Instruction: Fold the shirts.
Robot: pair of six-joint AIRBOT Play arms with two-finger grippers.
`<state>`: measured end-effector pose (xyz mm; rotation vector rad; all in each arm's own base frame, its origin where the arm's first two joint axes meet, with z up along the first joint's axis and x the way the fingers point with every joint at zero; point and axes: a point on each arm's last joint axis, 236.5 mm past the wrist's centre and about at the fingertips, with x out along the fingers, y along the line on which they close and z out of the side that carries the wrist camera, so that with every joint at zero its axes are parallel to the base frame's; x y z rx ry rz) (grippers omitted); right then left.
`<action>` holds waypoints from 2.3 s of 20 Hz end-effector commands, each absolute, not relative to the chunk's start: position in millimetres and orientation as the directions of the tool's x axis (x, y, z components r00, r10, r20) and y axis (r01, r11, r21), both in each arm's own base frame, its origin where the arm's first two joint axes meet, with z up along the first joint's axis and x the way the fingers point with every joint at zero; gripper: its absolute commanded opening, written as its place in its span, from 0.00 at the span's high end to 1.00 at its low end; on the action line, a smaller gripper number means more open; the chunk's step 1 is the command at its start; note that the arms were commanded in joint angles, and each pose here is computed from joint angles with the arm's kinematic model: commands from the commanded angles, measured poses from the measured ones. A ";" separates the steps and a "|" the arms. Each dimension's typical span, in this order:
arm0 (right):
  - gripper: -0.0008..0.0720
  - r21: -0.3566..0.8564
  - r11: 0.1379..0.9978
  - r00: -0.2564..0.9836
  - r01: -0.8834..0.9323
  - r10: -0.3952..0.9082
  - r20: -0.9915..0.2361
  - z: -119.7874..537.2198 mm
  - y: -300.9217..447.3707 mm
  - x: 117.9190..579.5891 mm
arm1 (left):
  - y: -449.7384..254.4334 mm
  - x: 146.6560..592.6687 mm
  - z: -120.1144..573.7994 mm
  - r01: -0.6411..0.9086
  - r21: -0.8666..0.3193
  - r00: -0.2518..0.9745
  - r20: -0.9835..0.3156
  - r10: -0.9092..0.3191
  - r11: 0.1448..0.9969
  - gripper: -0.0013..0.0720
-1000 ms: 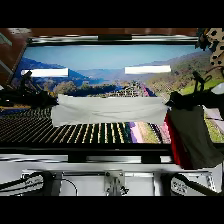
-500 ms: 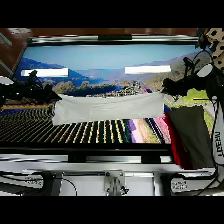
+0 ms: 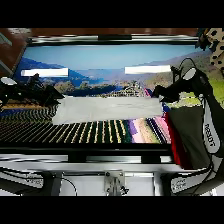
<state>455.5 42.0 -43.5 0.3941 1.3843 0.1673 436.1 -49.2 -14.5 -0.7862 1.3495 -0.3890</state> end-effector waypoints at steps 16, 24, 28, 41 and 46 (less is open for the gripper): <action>0.07 0.464 0.838 0.002 0.287 0.483 -0.875 -99.8 41.1 430.1 | -49.7 440.7 74.5 -0.001 -0.688 0.301 -0.692 -0.656 0.726 0.26; 0.88 0.515 0.838 0.066 0.180 0.512 -0.856 -66.8 60.1 439.3 | -49.9 440.7 74.8 -0.001 -0.688 0.302 -0.692 -0.656 0.726 0.26; 0.88 0.552 0.829 0.232 0.096 0.520 -0.822 13.5 62.1 448.3 | -62.1 442.1 71.4 0.016 -0.687 0.287 -0.693 -0.662 0.726 0.59; 0.88 0.655 0.753 0.520 -0.063 0.585 -0.623 216.4 107.9 384.4 | -360.3 413.9 39.1 0.272 -0.770 0.136 -0.563 -0.815 0.577 0.94; 0.88 0.664 0.740 0.488 -0.108 0.621 -0.613 227.9 139.8 365.9 | -460.2 380.9 20.9 0.132 -0.909 0.070 -0.389 -0.918 0.395 0.94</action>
